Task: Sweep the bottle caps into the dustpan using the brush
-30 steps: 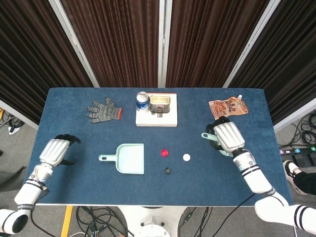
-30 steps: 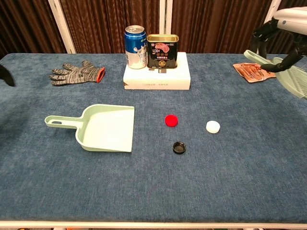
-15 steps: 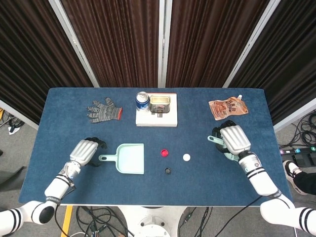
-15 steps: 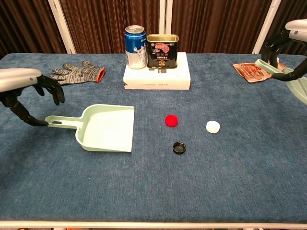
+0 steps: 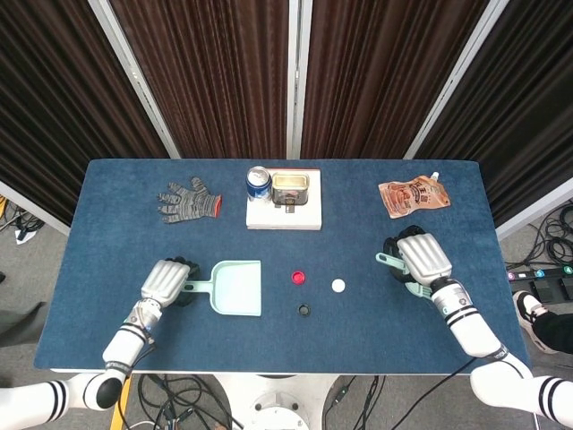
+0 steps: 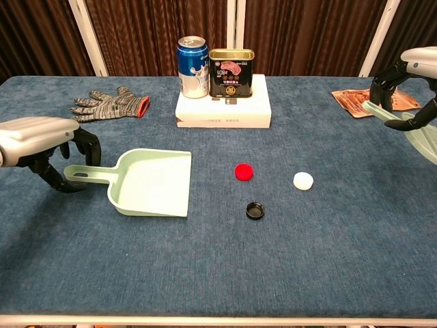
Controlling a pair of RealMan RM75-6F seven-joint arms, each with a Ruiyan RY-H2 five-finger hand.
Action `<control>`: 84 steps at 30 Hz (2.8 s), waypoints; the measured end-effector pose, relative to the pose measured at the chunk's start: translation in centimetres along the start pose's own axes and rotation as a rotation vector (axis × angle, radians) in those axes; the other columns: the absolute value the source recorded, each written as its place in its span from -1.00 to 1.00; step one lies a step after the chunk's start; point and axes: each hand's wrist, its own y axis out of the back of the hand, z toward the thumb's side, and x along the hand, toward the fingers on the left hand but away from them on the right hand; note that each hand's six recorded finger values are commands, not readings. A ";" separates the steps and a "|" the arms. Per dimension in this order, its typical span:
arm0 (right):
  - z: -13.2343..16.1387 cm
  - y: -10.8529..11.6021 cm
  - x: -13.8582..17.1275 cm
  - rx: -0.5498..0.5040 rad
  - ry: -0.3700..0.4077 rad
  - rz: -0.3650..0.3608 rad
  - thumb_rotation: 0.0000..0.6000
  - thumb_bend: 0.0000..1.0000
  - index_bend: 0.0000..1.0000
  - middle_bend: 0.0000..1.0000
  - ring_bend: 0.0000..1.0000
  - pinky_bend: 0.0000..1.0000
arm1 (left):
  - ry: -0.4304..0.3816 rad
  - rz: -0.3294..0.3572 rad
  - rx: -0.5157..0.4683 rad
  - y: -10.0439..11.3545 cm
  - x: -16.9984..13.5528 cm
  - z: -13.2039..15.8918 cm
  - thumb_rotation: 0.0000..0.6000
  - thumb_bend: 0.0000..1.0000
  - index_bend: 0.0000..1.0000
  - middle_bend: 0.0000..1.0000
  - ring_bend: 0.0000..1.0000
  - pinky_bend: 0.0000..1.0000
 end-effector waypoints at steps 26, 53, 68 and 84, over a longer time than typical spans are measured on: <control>3.6 -2.6 -1.8 -0.021 0.130 0.052 1.00 -0.07 0.24 0.24 -0.42 -0.61 | -0.035 -0.009 0.035 1.2 1.0 0.4 1.00 -0.33 0.04 0.02 -0.28 -0.20; 16.9 -6.4 -6.6 -0.200 0.501 -0.014 1.00 0.18 0.29 0.25 -0.42 -0.63 | -0.075 -0.106 0.068 2.4 3.3 3.4 1.00 -0.33 0.04 0.02 -0.28 -0.20; 20.3 -6.6 -6.5 -0.318 0.574 -0.029 1.00 0.24 0.29 0.26 -0.42 -0.63 | -0.126 -0.106 0.057 2.5 4.2 6.4 1.00 -0.33 0.04 0.02 -0.28 -0.20; 22.0 -6.1 -6.5 -0.503 0.589 -0.088 1.00 0.25 0.30 0.26 -0.42 -0.65 | -0.143 -0.113 0.057 2.3 4.8 8.6 1.00 -0.34 0.04 0.02 -0.28 -0.20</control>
